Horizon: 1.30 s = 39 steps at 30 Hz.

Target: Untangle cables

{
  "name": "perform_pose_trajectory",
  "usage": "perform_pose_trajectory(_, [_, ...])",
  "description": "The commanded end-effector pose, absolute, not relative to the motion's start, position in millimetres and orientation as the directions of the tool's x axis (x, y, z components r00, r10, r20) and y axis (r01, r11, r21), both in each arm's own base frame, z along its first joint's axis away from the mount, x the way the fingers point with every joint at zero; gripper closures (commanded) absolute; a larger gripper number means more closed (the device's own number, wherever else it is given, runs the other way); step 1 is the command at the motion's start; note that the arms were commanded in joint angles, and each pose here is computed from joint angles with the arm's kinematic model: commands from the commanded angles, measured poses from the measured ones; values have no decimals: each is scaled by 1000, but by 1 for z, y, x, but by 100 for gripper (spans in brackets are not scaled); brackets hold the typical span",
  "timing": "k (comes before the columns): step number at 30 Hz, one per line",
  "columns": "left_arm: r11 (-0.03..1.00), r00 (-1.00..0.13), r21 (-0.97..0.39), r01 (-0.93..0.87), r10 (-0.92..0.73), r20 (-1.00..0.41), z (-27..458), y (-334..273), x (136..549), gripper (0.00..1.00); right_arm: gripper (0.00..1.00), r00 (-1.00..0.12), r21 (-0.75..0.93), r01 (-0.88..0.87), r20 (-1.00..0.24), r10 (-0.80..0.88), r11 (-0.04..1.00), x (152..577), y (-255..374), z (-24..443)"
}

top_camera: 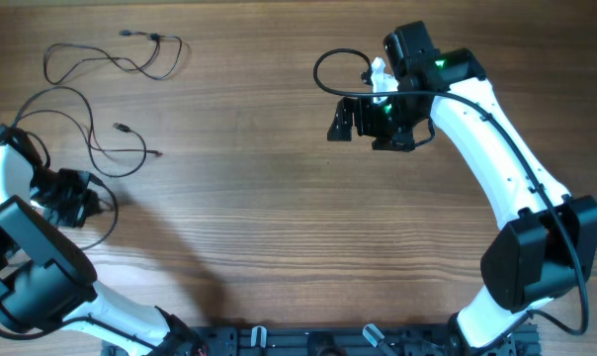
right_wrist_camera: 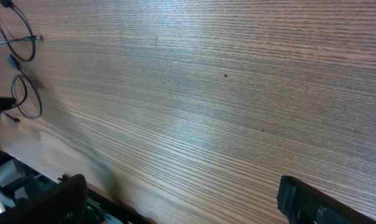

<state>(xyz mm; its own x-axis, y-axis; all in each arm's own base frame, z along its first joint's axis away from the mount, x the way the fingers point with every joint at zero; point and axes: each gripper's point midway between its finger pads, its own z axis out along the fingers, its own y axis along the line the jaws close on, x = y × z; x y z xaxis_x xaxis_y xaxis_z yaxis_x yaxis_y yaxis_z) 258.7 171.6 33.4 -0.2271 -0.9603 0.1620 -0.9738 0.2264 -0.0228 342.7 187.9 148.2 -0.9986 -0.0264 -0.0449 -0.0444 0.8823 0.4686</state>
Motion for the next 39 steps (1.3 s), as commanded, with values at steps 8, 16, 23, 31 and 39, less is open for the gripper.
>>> perform_pose_trajectory(8, [371,-366,-24,-928,-901,231,35,157,248,93,0,-999,475,-39,-31,-27,879,342,191,145])
perform_pose_trajectory(16, [376,-372,-39,-926,-888,270,29,147,244,0,0,-1000,477,-18,-25,-7,879,343,191,146])
perform_pose_trajectory(23, [304,-301,0,-953,-942,148,94,180,262,0,0,-1000,476,-17,-23,-7,879,342,191,145])
perform_pose_trajectory(31, [266,-257,-99,-959,-961,-99,150,209,282,0,0,-1000,476,-17,-24,-6,879,343,191,145])
perform_pose_trajectory(39, [315,-312,-54,-947,-948,-61,104,189,279,42,0,-1000,478,-19,-31,-5,878,344,192,146])
